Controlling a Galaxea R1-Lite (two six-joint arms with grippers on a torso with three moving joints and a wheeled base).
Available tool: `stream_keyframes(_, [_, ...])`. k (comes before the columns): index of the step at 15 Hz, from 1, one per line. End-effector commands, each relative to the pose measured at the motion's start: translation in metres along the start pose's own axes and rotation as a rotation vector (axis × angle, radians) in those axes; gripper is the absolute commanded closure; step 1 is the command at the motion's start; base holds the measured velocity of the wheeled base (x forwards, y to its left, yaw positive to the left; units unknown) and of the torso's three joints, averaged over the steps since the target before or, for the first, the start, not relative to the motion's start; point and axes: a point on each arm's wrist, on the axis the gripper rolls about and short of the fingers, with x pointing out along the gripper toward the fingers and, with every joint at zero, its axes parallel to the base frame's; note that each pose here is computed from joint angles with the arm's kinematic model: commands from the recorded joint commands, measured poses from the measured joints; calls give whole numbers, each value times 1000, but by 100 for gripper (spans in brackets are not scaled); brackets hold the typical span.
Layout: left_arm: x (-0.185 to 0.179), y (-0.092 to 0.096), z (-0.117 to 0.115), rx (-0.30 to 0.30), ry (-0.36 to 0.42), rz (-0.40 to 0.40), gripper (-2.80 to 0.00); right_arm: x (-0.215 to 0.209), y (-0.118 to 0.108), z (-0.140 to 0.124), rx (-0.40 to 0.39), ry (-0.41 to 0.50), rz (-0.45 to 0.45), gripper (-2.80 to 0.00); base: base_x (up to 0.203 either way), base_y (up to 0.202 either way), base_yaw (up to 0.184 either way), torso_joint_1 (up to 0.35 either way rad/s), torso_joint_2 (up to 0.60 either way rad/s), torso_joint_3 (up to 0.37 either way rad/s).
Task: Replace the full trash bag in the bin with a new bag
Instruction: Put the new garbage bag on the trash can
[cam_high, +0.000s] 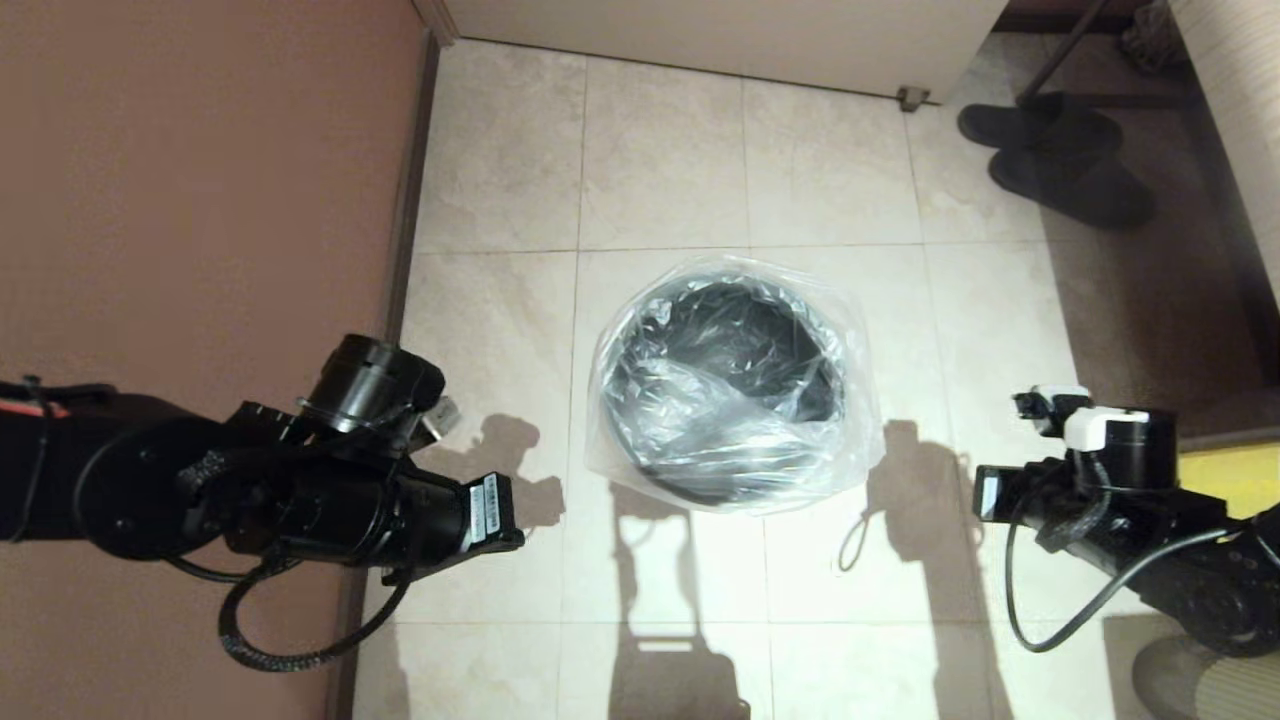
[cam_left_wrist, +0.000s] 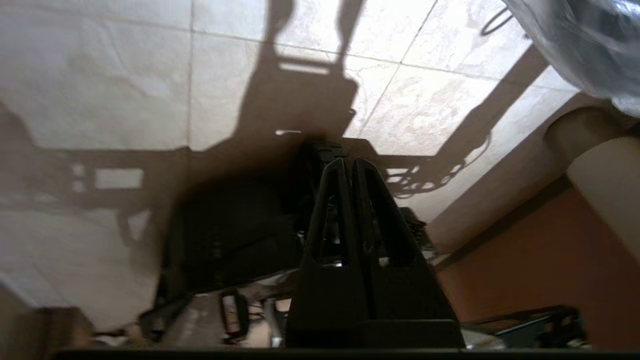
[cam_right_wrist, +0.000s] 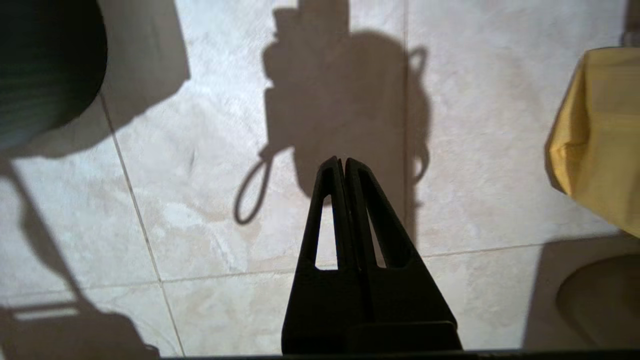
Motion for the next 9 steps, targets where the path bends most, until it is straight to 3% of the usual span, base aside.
stream_keyframes(1, [-13, 1, 0, 35, -23, 0, 0, -29, -14, 31, 72, -105, 23, 0, 0, 0, 0, 0, 0, 0])
stream_keyframes(3, [-15, 11, -1, 68, -3, 48, 0, -51, -17, 52, 158, -120, 64, 0, 0, 0, 0, 0, 0, 0])
stream_keyframes(6, [-26, 21, 2, 81, -18, 79, 0, -78, -33, 82, 268, -27, 182, 0, 0, 0, 0, 0, 0, 0])
stream_keyframes(7, [-29, 20, 5, 82, -34, 73, 0, -87, -35, 96, 321, 1, 230, 0, 0, 0, 0, 0, 0, 0])
stream_keyframes(9, [-36, 12, 16, 86, -84, 44, 0, -95, -32, 132, 353, 5, 295, 0, 0, 0, 0, 0, 0, 0])
